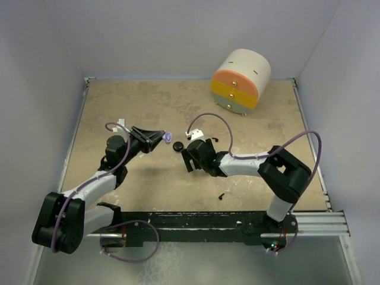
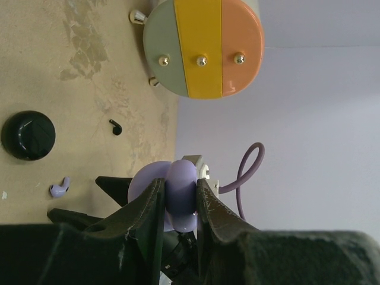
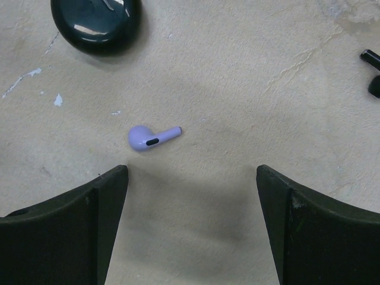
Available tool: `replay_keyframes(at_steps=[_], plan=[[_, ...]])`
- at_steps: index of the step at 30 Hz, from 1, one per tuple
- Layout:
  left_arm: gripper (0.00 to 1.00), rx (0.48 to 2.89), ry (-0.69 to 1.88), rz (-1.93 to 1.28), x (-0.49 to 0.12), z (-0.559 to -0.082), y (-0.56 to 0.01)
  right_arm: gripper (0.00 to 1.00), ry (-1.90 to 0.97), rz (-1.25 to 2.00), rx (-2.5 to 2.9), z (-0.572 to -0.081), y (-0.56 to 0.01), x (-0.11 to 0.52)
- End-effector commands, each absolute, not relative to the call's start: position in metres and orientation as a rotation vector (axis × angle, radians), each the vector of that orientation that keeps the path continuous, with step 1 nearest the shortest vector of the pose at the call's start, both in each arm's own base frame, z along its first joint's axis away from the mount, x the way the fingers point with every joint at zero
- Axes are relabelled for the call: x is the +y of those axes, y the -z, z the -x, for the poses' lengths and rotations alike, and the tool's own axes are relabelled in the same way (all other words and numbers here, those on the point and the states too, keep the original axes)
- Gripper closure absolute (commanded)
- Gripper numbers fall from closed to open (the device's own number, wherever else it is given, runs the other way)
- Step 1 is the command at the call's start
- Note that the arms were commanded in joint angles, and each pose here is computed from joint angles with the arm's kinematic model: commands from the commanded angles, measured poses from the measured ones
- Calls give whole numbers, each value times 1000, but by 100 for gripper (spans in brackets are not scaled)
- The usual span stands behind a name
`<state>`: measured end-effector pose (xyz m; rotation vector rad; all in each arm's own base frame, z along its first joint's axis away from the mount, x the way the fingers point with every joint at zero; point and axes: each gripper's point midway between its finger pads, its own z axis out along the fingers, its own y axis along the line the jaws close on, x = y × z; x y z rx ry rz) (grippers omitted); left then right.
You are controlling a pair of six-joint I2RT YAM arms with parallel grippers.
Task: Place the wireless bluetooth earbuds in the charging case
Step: Pick up the earbud from the center of the board.
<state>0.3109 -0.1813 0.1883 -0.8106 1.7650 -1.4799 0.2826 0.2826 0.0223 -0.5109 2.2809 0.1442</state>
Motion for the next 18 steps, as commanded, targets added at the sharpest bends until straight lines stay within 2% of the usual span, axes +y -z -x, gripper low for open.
replay_keyframes(at_steps=[1, 18], plan=[[100, 1719, 1503, 751, -180, -309, -205, 9, -61, 423, 2273, -296, -31, 279], [100, 1730, 1496, 743, -179, -311, -208, 8, 20, 299, 2336, -304, -10, 273]])
